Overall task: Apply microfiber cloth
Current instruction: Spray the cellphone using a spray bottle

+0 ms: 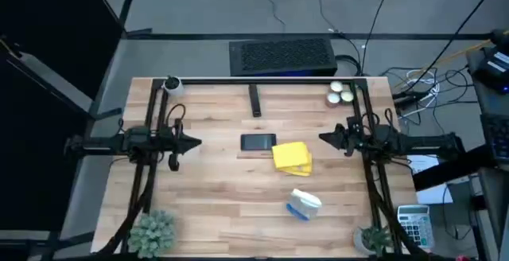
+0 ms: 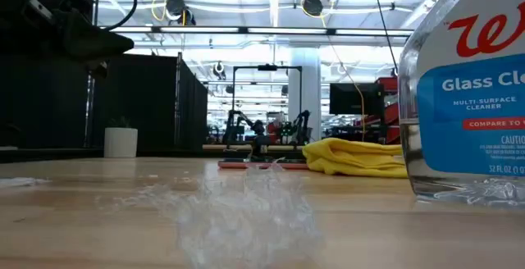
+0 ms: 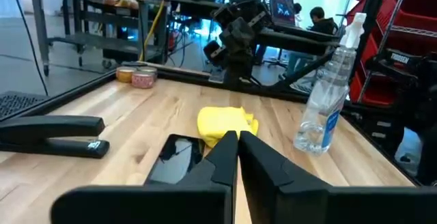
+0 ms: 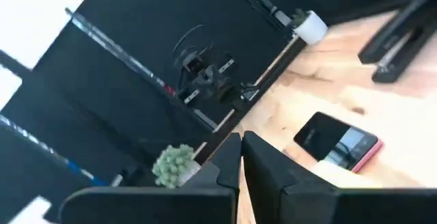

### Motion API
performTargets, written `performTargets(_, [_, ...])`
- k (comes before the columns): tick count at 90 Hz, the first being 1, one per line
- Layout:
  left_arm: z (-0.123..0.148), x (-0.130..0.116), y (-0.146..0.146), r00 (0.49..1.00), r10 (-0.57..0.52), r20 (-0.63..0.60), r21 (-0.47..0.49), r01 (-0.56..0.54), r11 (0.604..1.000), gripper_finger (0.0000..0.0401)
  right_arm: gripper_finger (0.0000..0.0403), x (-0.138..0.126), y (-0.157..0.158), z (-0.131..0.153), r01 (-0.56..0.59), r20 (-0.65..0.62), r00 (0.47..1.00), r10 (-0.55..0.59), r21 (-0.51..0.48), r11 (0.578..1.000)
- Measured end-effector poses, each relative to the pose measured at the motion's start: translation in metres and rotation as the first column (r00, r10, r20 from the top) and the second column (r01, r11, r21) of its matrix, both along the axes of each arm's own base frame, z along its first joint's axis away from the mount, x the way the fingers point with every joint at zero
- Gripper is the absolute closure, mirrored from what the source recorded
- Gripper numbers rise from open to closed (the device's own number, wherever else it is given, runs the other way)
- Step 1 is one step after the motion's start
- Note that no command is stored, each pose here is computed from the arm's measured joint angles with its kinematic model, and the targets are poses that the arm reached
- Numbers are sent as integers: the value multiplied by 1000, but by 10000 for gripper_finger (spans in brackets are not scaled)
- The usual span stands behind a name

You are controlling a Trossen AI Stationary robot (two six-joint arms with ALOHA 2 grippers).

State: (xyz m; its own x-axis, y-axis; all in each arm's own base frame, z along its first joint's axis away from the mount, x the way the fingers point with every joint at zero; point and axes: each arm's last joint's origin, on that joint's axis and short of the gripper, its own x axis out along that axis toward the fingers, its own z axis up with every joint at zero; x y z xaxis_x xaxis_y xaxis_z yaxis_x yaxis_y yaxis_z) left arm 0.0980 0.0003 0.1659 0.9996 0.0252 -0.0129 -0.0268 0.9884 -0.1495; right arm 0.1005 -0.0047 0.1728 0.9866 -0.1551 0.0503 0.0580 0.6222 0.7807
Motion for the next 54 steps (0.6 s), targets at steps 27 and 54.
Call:
performTargets(27, [4,0,1,999,24,49,14,-25,1000,400,403,0,-7,3,248,12,969,-248,-113,962])
performTargets(54, [1,3,5,987,160,9,113,-160,981,400,403,41,-26,54,316,-150,911,-385,-346,883])
